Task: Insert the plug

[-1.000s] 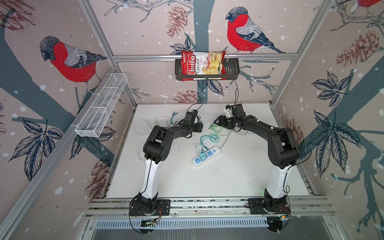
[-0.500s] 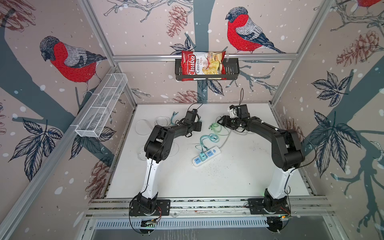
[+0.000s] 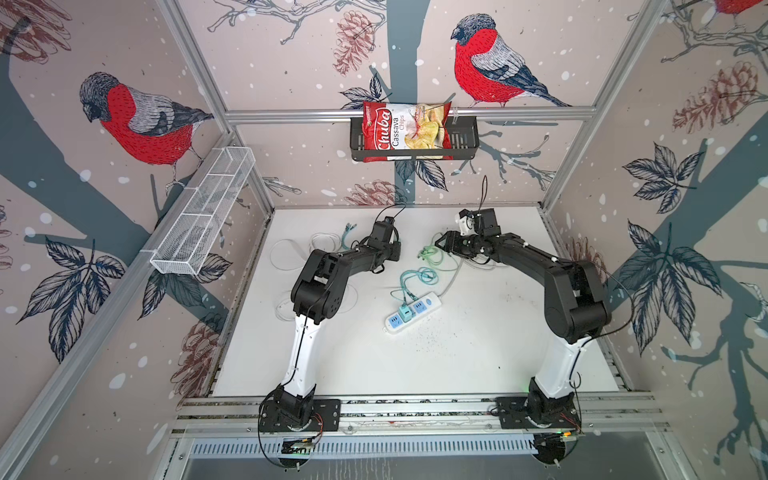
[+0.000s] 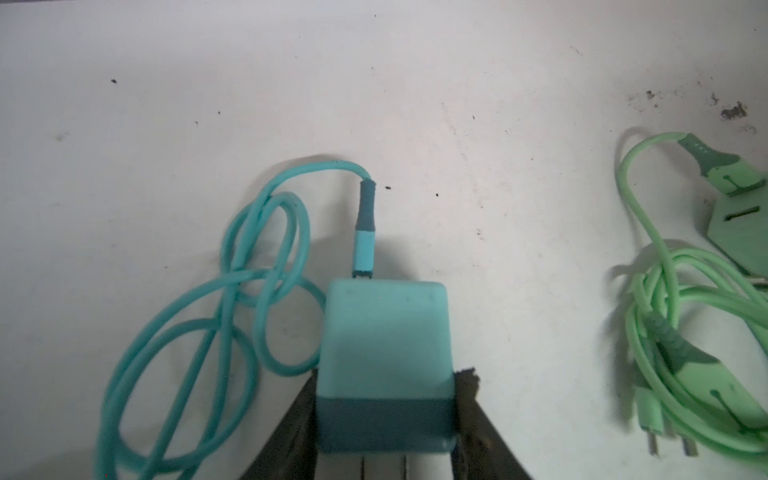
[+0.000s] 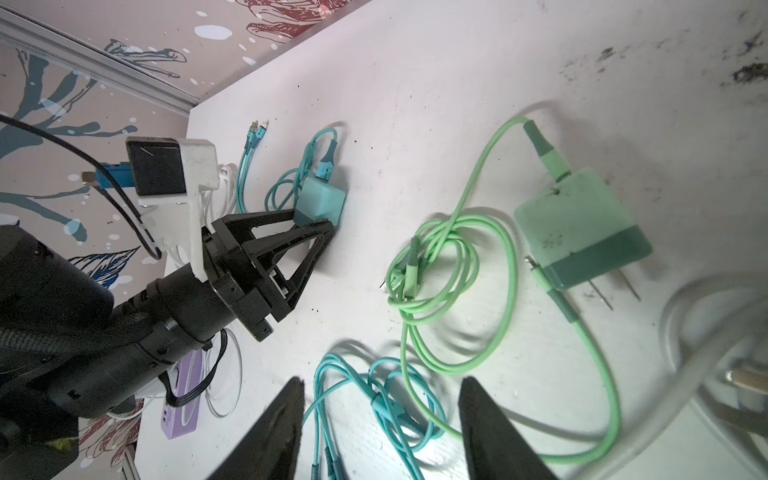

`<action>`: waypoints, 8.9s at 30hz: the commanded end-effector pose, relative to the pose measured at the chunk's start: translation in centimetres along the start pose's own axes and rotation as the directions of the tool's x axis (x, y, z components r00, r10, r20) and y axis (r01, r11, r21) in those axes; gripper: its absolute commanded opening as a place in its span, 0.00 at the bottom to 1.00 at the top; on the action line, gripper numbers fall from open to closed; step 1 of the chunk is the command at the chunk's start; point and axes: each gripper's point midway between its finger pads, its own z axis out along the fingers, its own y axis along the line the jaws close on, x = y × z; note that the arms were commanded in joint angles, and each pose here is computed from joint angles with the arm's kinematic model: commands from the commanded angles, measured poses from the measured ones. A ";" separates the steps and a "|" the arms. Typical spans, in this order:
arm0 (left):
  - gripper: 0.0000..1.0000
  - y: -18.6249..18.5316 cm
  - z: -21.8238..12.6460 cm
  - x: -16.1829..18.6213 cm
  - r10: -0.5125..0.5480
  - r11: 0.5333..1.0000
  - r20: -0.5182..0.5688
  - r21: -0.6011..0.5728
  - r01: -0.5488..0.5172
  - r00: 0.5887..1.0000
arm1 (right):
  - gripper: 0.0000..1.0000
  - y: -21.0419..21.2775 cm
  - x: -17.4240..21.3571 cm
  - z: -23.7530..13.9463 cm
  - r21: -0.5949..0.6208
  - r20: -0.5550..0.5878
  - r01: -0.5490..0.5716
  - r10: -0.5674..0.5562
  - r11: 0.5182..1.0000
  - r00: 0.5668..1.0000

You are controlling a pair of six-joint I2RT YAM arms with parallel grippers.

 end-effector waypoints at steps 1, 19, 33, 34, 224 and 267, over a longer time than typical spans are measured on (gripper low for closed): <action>0.39 0.0 0.0 3.4 0.001 1.000 -0.125 0.015 0.001 0.992 | 0.60 0.4 -0.3 -0.2 -0.010 0.007 0.015 -0.015 1.000 1.000; 0.19 -3.5 -9.1 -2.8 0.048 0.977 0.294 0.184 -0.105 0.955 | 0.61 5.2 1.7 -2.5 -0.149 -0.031 0.039 -0.044 0.988 0.999; 0.21 -5.2 -17.5 -1.0 0.092 0.929 0.648 0.218 -0.299 0.757 | 0.54 12.7 5.5 0.1 -0.323 -0.159 0.105 -0.164 0.940 0.974; 0.22 -5.4 -17.9 -0.9 0.095 0.924 0.663 0.218 -0.313 0.742 | 0.54 12.9 5.8 0.4 -0.324 -0.170 0.111 -0.174 0.939 0.970; 0.45 -6.2 -19.8 19.4 -0.005 0.987 0.132 0.161 -0.016 0.991 | 0.17 6.5 13.5 -6.1 0.093 -0.066 0.231 -0.226 0.968 0.972; 0.42 -28.3 -17.5 23.1 0.229 0.761 0.162 0.585 -0.281 0.960 | 0.19 -1.4 15.2 -15.1 0.360 0.104 -0.051 0.015 0.932 0.994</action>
